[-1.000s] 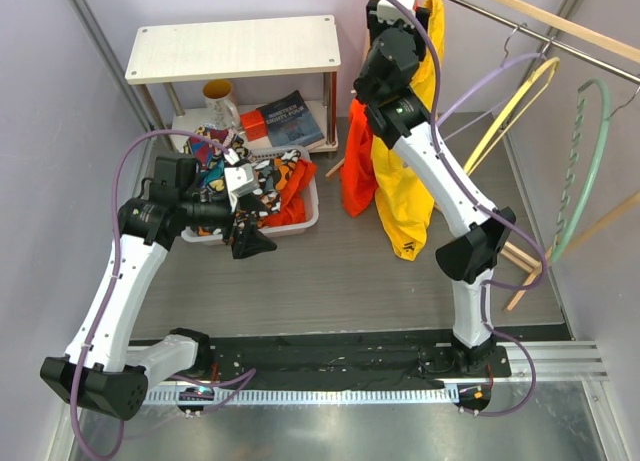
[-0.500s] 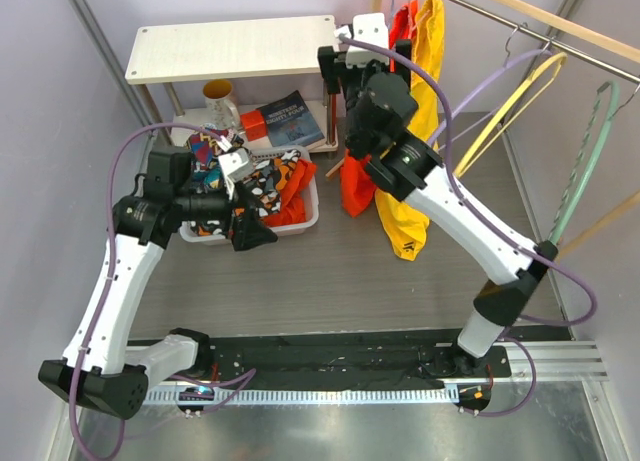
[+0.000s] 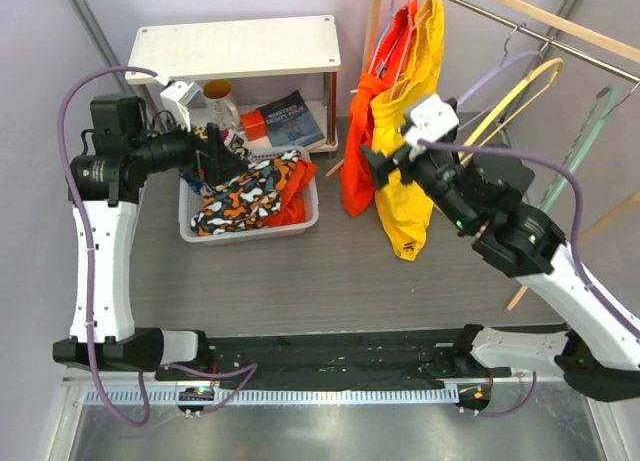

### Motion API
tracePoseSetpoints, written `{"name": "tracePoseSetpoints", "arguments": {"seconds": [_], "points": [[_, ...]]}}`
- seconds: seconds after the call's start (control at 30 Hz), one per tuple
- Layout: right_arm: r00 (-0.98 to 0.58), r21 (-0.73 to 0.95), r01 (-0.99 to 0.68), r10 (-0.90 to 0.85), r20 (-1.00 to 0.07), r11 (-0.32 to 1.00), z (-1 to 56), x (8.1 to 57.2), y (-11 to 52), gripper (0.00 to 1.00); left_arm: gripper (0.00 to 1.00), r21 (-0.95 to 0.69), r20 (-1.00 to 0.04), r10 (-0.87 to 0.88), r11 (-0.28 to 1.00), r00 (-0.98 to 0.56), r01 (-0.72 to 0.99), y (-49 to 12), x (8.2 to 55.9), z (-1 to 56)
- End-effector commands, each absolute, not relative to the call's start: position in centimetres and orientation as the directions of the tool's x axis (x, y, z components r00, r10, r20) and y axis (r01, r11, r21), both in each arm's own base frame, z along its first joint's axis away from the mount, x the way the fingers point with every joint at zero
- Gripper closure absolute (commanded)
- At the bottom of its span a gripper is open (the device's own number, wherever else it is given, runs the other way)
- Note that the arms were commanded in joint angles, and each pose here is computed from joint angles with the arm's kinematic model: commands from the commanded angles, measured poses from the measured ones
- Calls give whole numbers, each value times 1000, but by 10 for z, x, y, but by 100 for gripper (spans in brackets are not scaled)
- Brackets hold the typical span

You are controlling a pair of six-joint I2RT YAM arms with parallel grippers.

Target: Place the shorts on the hanger

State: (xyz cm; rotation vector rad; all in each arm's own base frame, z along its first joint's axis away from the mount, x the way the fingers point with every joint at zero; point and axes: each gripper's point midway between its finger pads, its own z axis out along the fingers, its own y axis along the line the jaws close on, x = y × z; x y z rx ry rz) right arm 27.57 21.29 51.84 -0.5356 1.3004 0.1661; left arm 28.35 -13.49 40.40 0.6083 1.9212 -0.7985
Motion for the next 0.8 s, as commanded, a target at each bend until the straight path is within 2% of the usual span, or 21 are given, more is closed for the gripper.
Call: {"name": "tracePoseSetpoints", "arguments": {"seconds": [0.0,0.03,0.1,0.23,0.37,0.53,0.77], "points": [[175,-348,-675,-317,-932,651,431,230,227,0,0,-359,-820,-5,783,-572,508,-103,284,382],[179,-354,-686,-324,-929,636,426,220,217,0,0,-360,-815,-9,790,-579,495,-100,282,377],[132,-375,-733,-422,-897,568,378,209,210,0,0,-368,-797,-17,806,-603,464,-96,278,360],[59,-366,-775,-518,-853,516,316,191,189,0,0,-381,-745,-24,835,-666,397,-88,271,319],[9,-366,-798,-597,-802,479,265,180,173,0,0,-327,-720,1,882,-694,340,-74,260,283],[-17,-360,-811,-634,-773,461,239,177,169,0,0,-254,-680,67,913,-730,320,-59,250,245],[-42,-343,-804,-621,-783,486,232,185,174,1,0,-198,-684,99,929,-723,314,-50,254,236]]}}
